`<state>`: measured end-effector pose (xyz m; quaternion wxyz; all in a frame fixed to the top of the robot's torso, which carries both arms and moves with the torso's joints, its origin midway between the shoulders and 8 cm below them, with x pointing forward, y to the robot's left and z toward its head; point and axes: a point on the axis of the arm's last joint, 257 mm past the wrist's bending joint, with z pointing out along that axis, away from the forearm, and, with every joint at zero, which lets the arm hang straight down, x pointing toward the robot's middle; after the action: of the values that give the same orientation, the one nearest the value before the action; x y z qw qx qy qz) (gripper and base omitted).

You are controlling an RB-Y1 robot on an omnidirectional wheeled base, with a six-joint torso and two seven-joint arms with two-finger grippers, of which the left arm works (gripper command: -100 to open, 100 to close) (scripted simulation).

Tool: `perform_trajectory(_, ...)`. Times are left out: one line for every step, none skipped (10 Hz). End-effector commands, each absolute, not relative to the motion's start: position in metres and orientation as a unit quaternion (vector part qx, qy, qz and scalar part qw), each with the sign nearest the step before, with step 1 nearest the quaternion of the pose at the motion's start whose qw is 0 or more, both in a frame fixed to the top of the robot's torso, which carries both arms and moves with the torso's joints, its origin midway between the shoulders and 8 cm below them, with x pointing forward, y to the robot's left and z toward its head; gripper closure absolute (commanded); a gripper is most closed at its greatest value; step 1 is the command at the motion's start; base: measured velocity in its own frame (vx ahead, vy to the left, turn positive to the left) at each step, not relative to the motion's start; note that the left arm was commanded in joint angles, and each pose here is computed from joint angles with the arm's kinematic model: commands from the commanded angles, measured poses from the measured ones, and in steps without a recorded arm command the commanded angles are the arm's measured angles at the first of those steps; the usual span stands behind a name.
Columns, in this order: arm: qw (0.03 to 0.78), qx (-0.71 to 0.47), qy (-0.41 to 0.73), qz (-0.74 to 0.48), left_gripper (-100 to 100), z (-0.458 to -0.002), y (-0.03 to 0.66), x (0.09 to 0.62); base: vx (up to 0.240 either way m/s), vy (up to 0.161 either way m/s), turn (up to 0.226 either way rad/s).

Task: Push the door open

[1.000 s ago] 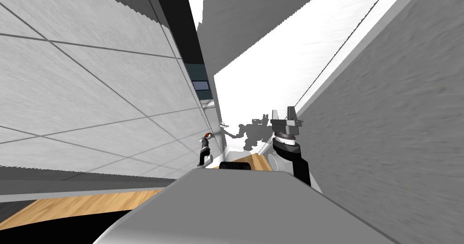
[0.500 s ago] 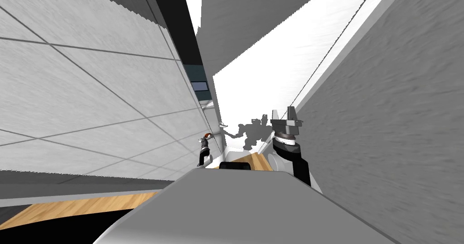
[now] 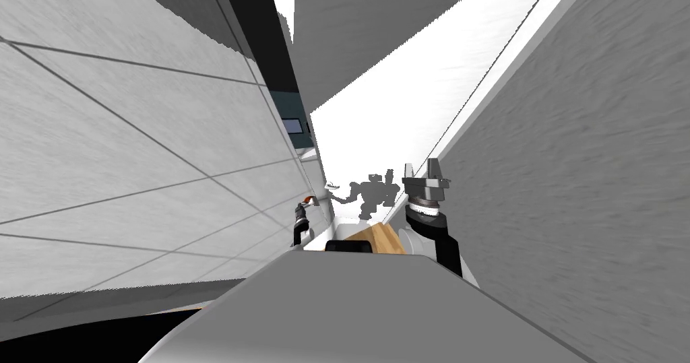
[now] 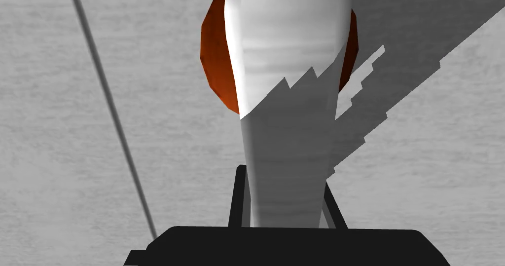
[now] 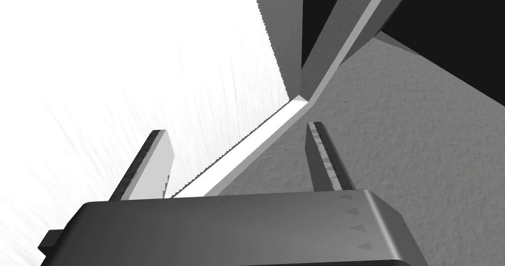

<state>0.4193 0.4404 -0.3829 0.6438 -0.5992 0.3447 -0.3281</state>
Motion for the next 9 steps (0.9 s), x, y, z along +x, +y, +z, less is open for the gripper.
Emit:
perform_trajectory(0.664,-0.594,0.330,-0.311,100,-0.371,0.468,0.410,-0.022,0.074,-0.113)
perform_trajectory(0.667,-0.594,0.328,-0.309,100,-0.370,0.471,0.409,-0.008,0.050,-0.057)
perform_trajectory(0.671,-0.594,0.323,-0.303,100,-0.368,0.477,0.407,0.006,0.051,-0.056)
perform_trajectory(0.674,-0.595,0.320,-0.300,100,-0.367,0.480,0.406,0.005,0.051,-0.065)
perform_trajectory(0.676,-0.595,0.317,-0.298,100,-0.366,0.483,0.404,-0.011,0.052,-0.021)
perform_trajectory(0.676,-0.595,0.317,-0.298,100,-0.366,0.483,0.404,-0.022,0.044,0.026)
perform_trajectory(0.676,-0.595,0.317,-0.298,100,-0.366,0.483,0.404,-0.011,0.019,-0.026)
perform_trajectory(0.678,-0.595,0.315,-0.295,100,-0.365,0.486,0.403,-0.006,0.014,-0.026)
perform_trajectory(0.681,-0.595,0.312,-0.292,100,-0.364,0.489,0.402,-0.003,0.025,-0.042)
